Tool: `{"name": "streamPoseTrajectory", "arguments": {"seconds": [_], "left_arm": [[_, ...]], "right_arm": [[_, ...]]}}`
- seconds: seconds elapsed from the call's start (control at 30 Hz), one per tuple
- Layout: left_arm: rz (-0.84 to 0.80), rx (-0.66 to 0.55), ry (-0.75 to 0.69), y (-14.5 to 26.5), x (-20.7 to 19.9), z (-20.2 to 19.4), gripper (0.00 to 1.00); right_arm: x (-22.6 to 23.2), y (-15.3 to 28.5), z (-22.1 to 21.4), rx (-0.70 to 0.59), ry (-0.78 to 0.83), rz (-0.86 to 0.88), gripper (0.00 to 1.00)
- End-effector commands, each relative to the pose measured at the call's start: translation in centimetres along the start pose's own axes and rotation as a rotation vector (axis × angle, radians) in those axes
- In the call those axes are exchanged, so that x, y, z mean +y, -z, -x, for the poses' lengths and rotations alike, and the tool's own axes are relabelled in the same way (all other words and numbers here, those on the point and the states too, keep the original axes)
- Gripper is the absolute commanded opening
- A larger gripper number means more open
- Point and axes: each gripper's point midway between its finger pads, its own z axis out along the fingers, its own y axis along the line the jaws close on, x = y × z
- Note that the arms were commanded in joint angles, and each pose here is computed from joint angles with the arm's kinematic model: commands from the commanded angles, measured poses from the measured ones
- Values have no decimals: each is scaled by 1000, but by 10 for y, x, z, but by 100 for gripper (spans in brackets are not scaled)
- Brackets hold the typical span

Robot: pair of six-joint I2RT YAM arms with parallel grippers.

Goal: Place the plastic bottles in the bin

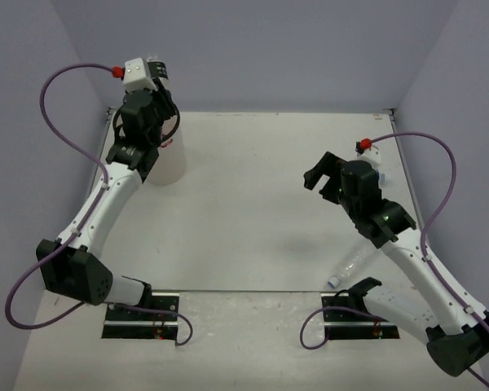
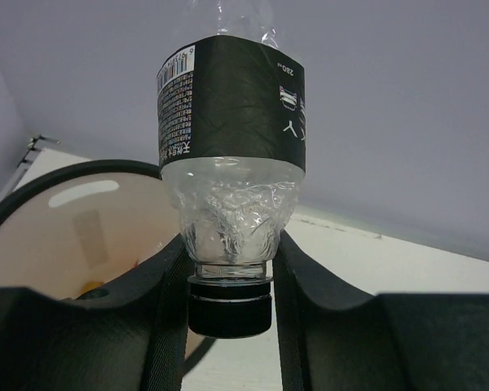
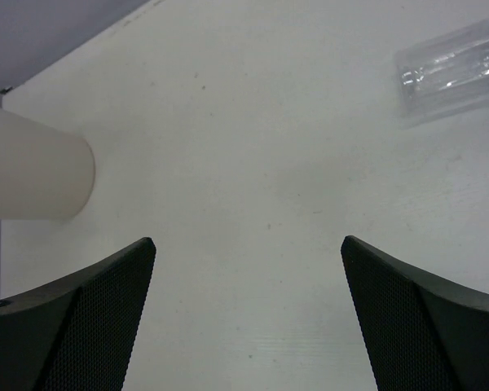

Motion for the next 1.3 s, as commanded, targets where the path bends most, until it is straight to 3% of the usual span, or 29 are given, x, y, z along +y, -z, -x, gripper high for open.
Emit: {"name": "streamPoseTrajectory", "arguments": {"seconds": [0.0, 0.13, 0.2, 0.23, 0.3, 0.33, 0.37, 0.4, 0.87, 1.0, 1.27], "left_arm": [[226, 47, -9, -31, 65, -3, 0], [247, 90, -4, -42, 82, -17, 4], [269, 108, -5, -42, 88, -22, 13], [267, 114, -5, -42, 88, -24, 23], [264, 121, -12, -42, 89, -26, 64], [262, 118, -14, -41, 88, -25, 70], [258, 115, -17, -41, 88, -23, 91], [256, 110, -19, -41, 87, -20, 100], [69, 147, -14, -33, 52, -10, 100], [-125, 163, 48, -3, 14, -3, 100], [-479, 171, 39, 91, -59, -58, 100]], "right_arm": [[-23, -2, -8, -2, 3, -70, 99], [-35, -3, -11, -6, 1, -97, 99], [-41, -3, -11, -12, 2, -116, 99], [-43, -3, -11, -13, 1, -121, 99], [-47, -4, -12, -10, -2, -132, 99], [-48, -4, -13, -6, -2, -134, 99], [-49, -4, -14, -3, 1, -134, 99], [-50, -4, -15, 1, 2, -136, 99], [-81, -12, -7, 5, -59, -217, 99], [-109, -24, 12, -11, -139, -304, 99], [-151, -62, 46, 8, -304, -385, 99]]}}
